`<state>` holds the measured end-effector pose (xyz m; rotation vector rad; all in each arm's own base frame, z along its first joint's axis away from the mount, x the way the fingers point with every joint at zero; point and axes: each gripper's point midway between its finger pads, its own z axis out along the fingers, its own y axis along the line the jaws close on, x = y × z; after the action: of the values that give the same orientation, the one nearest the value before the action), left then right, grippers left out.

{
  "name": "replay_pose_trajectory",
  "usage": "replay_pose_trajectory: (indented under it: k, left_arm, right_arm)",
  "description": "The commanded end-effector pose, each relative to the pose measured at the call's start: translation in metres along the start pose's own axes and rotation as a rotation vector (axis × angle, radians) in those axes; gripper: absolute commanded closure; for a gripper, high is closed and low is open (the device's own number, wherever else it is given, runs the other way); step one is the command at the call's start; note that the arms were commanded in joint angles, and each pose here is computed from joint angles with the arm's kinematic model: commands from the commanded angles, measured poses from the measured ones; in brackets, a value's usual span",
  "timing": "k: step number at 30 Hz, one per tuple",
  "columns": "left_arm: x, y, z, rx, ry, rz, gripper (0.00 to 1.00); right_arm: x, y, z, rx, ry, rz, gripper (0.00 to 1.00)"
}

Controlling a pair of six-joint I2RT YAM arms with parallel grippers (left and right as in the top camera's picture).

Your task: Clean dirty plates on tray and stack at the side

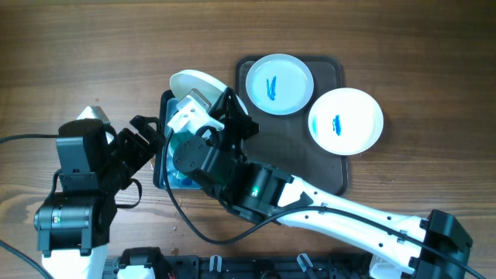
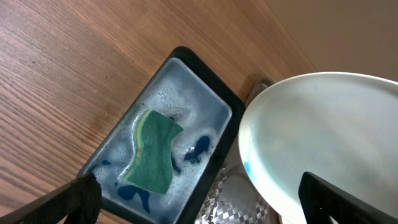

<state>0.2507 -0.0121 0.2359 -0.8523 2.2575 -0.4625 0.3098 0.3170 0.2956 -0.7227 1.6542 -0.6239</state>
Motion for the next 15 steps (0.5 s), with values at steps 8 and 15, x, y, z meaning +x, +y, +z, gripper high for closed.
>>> replay_pose_trajectory:
  k: [8, 15]
  left_arm:
    - [-0.003, -0.003, -0.004, 0.013, -0.011, 0.012, 0.00]
    - [-0.003, -0.003, -0.004, 0.013, -0.011, 0.012, 0.00]
  right_arm:
    - [-0.015, -0.025, 0.000, 0.116, -0.007, 0.048, 0.96]
    - [-0.031, -0.036, -0.007, 0.156, -0.036, -0.048, 0.96]
